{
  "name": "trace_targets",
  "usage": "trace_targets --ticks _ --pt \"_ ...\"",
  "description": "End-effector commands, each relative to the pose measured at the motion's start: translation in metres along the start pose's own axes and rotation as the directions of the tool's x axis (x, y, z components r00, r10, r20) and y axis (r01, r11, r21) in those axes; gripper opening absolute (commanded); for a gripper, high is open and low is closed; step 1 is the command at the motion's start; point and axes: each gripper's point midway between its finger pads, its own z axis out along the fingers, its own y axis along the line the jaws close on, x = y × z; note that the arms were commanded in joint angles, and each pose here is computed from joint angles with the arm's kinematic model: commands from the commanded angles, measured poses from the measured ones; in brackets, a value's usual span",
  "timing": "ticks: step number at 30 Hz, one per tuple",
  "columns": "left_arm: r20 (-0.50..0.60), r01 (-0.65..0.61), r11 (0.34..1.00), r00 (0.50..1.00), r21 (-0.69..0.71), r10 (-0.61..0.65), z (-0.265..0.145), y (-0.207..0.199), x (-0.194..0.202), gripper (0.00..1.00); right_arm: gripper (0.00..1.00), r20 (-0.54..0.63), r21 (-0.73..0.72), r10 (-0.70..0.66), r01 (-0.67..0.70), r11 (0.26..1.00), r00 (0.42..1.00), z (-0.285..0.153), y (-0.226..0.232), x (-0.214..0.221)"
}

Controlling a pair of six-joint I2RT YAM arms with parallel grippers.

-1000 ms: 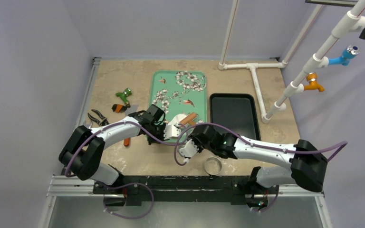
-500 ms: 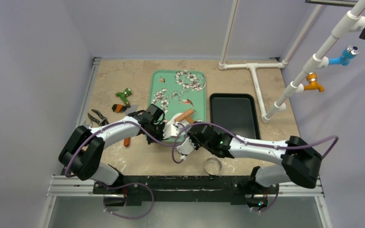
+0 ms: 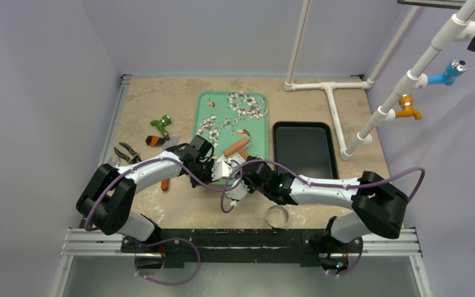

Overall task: Roll out the dumpling wrappers from the dough
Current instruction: Flatten out the dough on the work surface.

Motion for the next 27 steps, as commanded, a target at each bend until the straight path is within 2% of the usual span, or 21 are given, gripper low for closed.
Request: trace_targets --ticks 1,10,13,18,21,27 --pt "-0.07 0.075 0.991 0.995 0.115 -0.067 0.003 -0.032 0.019 0.0 0.0 -0.01 -0.226 -0.061 0.057 0.972 0.998 0.016 0.065 0.008" --pt "-0.069 0.076 0.99 0.995 0.115 -0.068 0.003 -0.032 0.019 0.0 0.0 -0.072 -0.237 -0.133 0.113 0.965 0.988 -0.036 0.077 0.031" --pt "-0.069 0.076 0.99 0.995 0.116 -0.068 0.003 -0.032 0.019 0.0 0.0 -0.022 -0.177 -0.102 0.096 0.98 0.995 -0.032 0.067 0.019" --pt "-0.068 0.076 0.991 0.995 0.115 -0.068 0.003 -0.032 0.019 0.0 0.0 -0.021 -0.099 -0.125 0.122 0.988 0.992 0.0 0.047 0.005" --pt "-0.068 0.075 0.991 0.995 0.115 -0.067 0.003 -0.032 0.019 0.0 0.0 -0.001 -0.105 -0.136 0.135 0.985 0.991 0.015 0.041 -0.005" --pt "-0.069 0.076 0.99 0.995 0.117 -0.068 0.003 -0.032 0.019 0.0 0.0 -0.03 -0.128 -0.133 0.128 0.983 0.991 -0.005 0.048 0.008"
